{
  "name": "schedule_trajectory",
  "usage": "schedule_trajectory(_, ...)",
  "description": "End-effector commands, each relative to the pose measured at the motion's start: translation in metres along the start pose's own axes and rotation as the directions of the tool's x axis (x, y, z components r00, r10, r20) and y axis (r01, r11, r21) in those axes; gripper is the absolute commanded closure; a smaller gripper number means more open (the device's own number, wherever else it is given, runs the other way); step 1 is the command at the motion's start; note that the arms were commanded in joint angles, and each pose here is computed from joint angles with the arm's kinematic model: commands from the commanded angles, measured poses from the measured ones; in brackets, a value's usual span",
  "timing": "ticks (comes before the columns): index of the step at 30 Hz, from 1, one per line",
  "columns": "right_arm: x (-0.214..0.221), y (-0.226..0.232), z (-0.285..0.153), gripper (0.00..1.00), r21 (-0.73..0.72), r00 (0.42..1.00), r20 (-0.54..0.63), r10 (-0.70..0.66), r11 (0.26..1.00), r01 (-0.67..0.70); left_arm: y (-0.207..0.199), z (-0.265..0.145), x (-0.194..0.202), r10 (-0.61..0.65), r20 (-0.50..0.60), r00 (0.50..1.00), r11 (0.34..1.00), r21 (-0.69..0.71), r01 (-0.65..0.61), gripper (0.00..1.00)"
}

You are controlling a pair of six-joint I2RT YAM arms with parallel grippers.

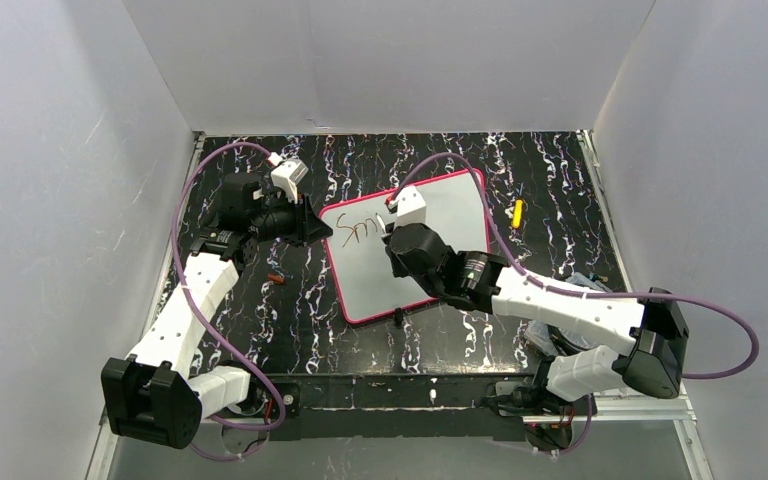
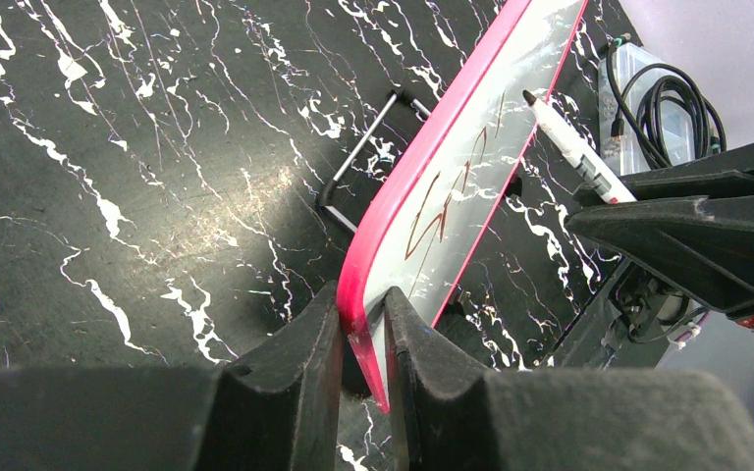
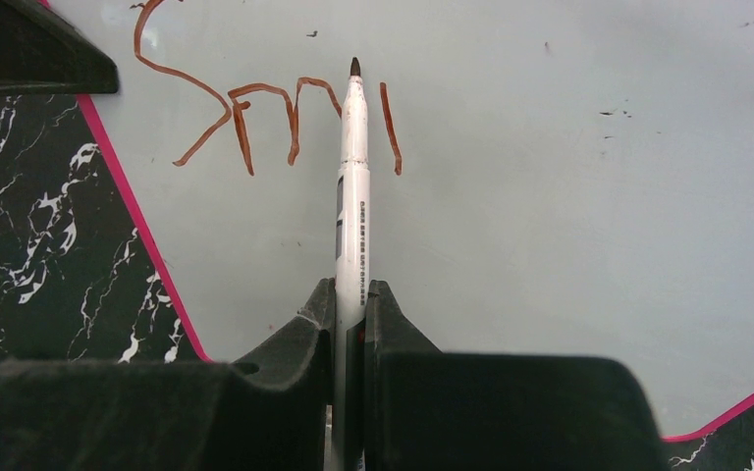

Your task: Write a sentence on the whiteboard

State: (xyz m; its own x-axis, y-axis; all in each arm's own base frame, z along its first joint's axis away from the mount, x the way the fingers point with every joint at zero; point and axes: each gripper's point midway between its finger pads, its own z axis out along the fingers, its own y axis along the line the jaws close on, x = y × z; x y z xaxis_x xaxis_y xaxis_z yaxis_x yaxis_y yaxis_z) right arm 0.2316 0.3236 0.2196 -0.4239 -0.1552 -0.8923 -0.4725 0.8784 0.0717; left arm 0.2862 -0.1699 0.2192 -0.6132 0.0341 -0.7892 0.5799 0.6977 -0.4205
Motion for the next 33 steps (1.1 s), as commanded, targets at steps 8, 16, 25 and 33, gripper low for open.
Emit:
schedule_trajectory(8,-0.027,-0.003,0.005,0.99,0.033,0.997,0.071,0.022,0.999,-0.024,-0.005,-0.004,0.001,0.046,0.002,0.999,0.999,0.009,-0.046,1.00)
schedule_trajectory(16,-0.020,-0.007,0.012,0.99,0.041,0.999,0.048,0.019,0.999,-0.021,-0.005,-0.004,0.001,0.045,0.002,0.999,0.999,0.008,-0.045,1.00)
schedule_trajectory(25,-0.030,-0.004,0.002,0.99,-0.014,0.996,0.085,0.038,0.999,-0.037,0.001,-0.006,0.000,0.047,0.011,0.999,0.998,-0.034,-0.047,1.00)
schedule_trajectory(33,-0.042,-0.015,-0.016,0.99,-0.014,0.988,0.138,0.066,0.998,-0.065,0.004,-0.006,0.001,0.039,0.007,0.999,0.998,-0.053,-0.039,1.00)
